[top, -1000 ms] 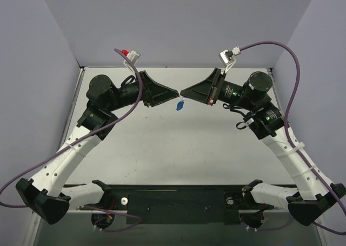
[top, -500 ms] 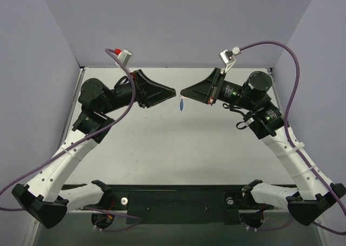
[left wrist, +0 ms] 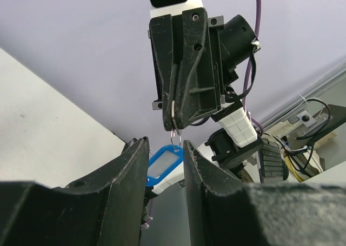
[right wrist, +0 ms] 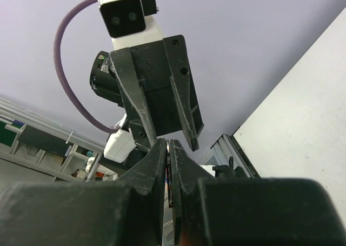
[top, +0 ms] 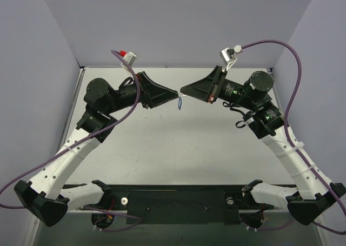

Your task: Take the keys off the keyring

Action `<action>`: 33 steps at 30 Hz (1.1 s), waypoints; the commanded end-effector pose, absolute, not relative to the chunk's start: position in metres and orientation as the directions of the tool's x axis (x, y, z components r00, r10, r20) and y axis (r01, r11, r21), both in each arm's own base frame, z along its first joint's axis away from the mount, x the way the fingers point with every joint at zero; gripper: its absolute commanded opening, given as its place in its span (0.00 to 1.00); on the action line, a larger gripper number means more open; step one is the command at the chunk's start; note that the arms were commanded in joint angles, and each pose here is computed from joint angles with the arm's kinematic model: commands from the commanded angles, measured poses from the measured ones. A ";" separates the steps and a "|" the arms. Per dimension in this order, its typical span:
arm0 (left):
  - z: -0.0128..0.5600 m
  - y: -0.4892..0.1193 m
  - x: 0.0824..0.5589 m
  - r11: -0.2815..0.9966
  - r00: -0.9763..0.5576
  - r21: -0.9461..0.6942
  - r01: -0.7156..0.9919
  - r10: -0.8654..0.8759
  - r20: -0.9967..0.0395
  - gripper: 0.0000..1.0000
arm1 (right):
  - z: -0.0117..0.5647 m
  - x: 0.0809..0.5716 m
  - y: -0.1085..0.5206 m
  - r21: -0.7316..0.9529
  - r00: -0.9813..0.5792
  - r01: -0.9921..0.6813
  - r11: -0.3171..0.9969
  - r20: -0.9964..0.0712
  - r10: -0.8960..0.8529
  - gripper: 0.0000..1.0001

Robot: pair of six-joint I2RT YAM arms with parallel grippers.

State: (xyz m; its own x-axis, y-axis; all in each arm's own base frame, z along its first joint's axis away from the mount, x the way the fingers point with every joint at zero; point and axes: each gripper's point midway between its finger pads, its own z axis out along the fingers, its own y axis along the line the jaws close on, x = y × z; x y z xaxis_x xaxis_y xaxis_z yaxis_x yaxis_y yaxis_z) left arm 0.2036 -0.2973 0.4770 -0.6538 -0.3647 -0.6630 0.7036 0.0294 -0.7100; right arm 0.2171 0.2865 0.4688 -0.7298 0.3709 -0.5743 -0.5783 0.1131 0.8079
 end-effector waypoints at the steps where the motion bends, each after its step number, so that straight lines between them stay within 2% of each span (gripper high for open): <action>1: 0.487 -0.303 0.200 -0.004 -0.634 -0.686 0.727 -0.386 -0.670 0.41 | 0.498 0.213 0.284 0.767 -0.687 -0.640 0.046 -0.598 0.413 0.00; 12: 0.498 -0.319 0.195 -0.044 -0.633 -0.677 0.734 -0.404 -0.660 0.38 | 0.494 0.212 0.284 0.769 -0.689 -0.637 0.048 -0.597 0.411 0.00; 26: 0.507 -0.313 0.195 -0.034 -0.618 -0.676 0.737 -0.440 -0.652 0.36 | 0.489 0.212 0.284 0.767 -0.688 -0.639 0.056 -0.602 0.405 0.00; 30: 0.507 -0.313 0.198 -0.029 -0.619 -0.682 0.731 -0.450 -0.644 0.27 | 0.488 0.208 0.286 0.765 -0.692 -0.642 0.052 -0.607 0.392 0.00; 31: 0.506 -0.314 0.199 -0.025 -0.621 -0.686 0.727 -0.450 -0.642 0.18 | 0.487 0.208 0.287 0.766 -0.693 -0.641 0.052 -0.607 0.389 0.00; 33: 0.506 -0.314 0.201 -0.022 -0.623 -0.691 0.722 -0.453 -0.637 0.07 | 0.486 0.207 0.288 0.764 -0.693 -0.644 0.050 -0.610 0.384 0.00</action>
State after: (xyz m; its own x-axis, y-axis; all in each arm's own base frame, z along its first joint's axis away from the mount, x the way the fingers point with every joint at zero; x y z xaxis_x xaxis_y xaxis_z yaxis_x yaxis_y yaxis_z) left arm 0.2025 -0.3235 0.4744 -0.6840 -0.3773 -0.6243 0.6747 -0.0020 -0.7381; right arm 0.2212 0.2867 0.4716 -0.7200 0.3974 -0.5690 -0.5816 0.1018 0.8071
